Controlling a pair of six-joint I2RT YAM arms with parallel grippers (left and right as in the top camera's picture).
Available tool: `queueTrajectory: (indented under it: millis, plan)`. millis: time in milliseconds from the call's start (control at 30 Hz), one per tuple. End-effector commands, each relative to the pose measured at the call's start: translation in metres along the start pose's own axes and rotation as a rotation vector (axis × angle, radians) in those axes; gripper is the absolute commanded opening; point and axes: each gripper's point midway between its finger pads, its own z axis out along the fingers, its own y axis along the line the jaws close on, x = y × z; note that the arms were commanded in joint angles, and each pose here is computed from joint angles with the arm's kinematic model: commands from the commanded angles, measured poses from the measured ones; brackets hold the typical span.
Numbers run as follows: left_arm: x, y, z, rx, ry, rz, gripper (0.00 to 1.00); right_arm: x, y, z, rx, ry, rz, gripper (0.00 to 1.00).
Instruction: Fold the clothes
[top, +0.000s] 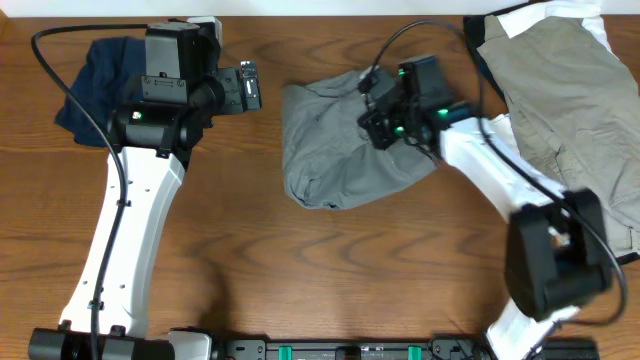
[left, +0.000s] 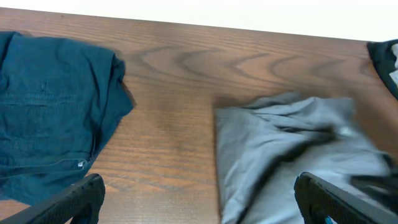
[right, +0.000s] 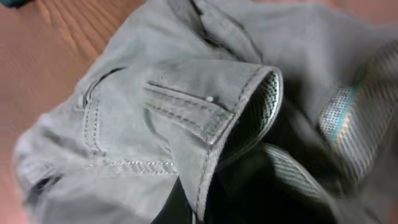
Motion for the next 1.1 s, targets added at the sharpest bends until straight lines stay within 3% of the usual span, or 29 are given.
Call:
queueTrajectory:
  millis: [0, 300, 433, 633, 767, 1067]
  plan:
    - [0.000, 0.004, 0.000, -0.016, 0.000, 0.015, 0.98, -0.008, -0.018, -0.042, 0.062, -0.023, 0.129, 0.01]
    - [0.002, 0.006, 0.002, -0.025, 0.009, 0.019, 0.98, 0.110, -0.035, -0.013, 0.085, 0.395, 0.445, 0.01]
    - [0.006, 0.007, 0.008, -0.028, 0.025, 0.021, 0.98, 0.143, -0.035, -0.010, 0.094, 0.518, 0.591, 0.01]
    - [0.014, 0.009, 0.022, -0.035, 0.066, 0.019, 0.98, 0.147, -0.029, -0.019, 0.076, 0.547, 0.625, 0.02]
    - [0.020, 0.011, 0.033, -0.039, 0.094, 0.017, 0.98, 0.131, -0.006, -0.026, -0.076, 0.502, 0.535, 0.22]
    - [0.018, 0.011, 0.040, -0.037, 0.085, 0.018, 0.98, 0.121, 0.029, -0.078, -0.178, 0.490, 0.380, 0.38]
